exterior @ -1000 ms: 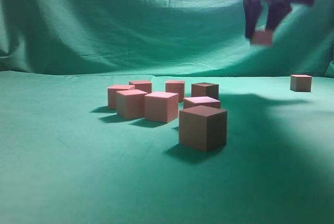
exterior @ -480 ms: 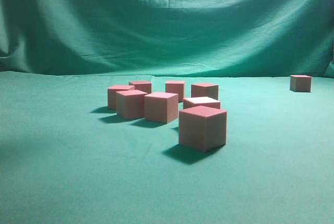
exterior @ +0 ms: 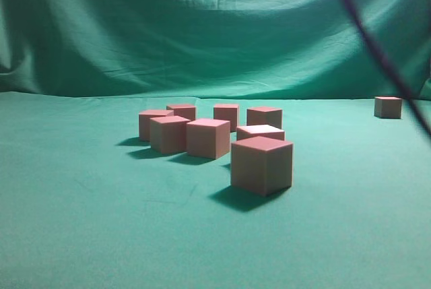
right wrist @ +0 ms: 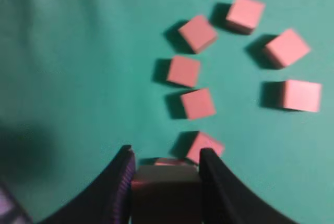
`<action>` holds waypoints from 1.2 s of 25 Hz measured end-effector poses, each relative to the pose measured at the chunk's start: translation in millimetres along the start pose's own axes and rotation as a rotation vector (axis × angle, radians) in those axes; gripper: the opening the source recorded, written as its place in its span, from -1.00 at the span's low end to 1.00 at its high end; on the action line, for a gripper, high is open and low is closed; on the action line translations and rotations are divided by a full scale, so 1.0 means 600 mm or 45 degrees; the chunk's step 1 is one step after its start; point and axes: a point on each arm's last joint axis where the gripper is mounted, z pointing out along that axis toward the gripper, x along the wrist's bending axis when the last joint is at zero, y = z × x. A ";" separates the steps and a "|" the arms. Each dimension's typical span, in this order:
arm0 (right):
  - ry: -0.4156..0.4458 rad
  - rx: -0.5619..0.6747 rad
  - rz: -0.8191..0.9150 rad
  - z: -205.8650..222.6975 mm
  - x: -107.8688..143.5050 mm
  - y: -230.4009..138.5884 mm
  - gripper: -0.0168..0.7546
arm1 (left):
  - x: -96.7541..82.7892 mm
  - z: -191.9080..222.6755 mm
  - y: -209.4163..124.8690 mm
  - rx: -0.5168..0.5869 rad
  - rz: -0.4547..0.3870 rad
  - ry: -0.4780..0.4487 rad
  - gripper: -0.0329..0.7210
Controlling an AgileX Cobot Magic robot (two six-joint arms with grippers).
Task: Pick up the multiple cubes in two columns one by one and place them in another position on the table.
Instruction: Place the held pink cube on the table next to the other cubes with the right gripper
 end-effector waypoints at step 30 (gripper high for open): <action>-0.104 0.262 -0.504 0.277 0.089 -0.044 -0.26 | 0.000 0.000 0.000 0.000 0.000 0.000 -0.91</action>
